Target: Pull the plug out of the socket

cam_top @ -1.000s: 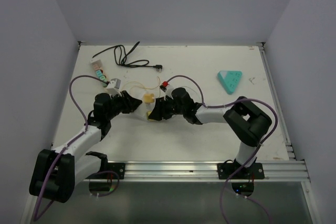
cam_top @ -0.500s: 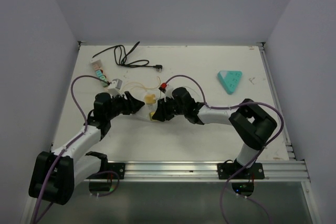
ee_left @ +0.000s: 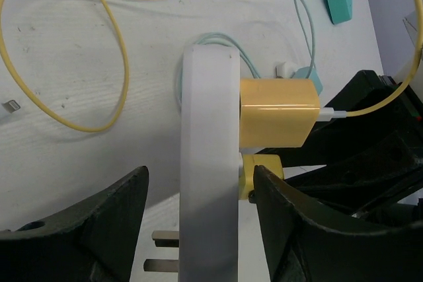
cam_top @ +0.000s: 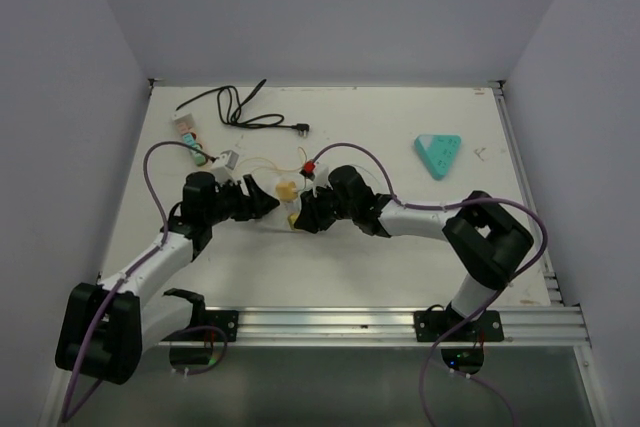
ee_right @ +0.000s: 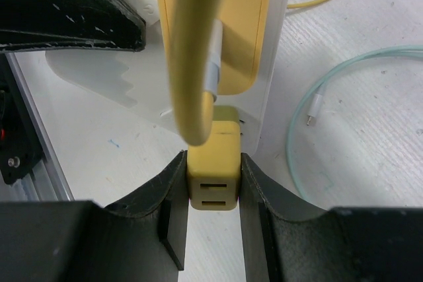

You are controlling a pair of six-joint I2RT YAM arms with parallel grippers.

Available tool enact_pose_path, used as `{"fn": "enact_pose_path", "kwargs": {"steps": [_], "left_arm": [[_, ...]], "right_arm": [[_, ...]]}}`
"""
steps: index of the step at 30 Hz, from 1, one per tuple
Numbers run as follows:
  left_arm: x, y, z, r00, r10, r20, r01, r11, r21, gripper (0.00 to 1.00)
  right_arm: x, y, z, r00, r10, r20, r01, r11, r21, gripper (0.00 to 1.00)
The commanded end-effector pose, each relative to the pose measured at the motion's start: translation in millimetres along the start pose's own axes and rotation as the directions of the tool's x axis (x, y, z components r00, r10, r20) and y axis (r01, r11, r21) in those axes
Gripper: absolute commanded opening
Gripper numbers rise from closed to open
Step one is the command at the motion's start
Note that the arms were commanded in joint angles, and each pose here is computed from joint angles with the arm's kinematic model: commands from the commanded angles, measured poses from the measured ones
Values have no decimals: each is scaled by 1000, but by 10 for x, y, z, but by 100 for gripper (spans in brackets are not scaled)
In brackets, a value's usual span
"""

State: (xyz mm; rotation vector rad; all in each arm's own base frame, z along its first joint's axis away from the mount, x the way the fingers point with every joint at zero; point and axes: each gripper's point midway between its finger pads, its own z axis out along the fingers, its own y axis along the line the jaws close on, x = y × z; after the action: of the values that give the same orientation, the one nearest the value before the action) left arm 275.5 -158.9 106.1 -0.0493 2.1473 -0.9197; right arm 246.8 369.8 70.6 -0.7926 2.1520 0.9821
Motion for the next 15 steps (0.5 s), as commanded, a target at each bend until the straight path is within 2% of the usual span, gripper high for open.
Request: {"fn": "enact_pose_path", "kwargs": {"steps": [1, 10, 15], "left_arm": [[-107, -184, 29, 998, 56, -7, -55, 997, 53, 67], [-110, -245, 61, 993, 115, -32, -114, 993, 26, 50], [-42, -246, 98, 989, 136, -61, -136, 991, 3, 46]], "right_arm": [[-174, 65, -87, 997, -81, 19, 81, 997, -10, 0], [-159, 59, -118, 993, -115, -7, 115, 993, -7, 0], [-174, 80, -130, 994, -113, -5, 113, 993, -14, 0]]}}
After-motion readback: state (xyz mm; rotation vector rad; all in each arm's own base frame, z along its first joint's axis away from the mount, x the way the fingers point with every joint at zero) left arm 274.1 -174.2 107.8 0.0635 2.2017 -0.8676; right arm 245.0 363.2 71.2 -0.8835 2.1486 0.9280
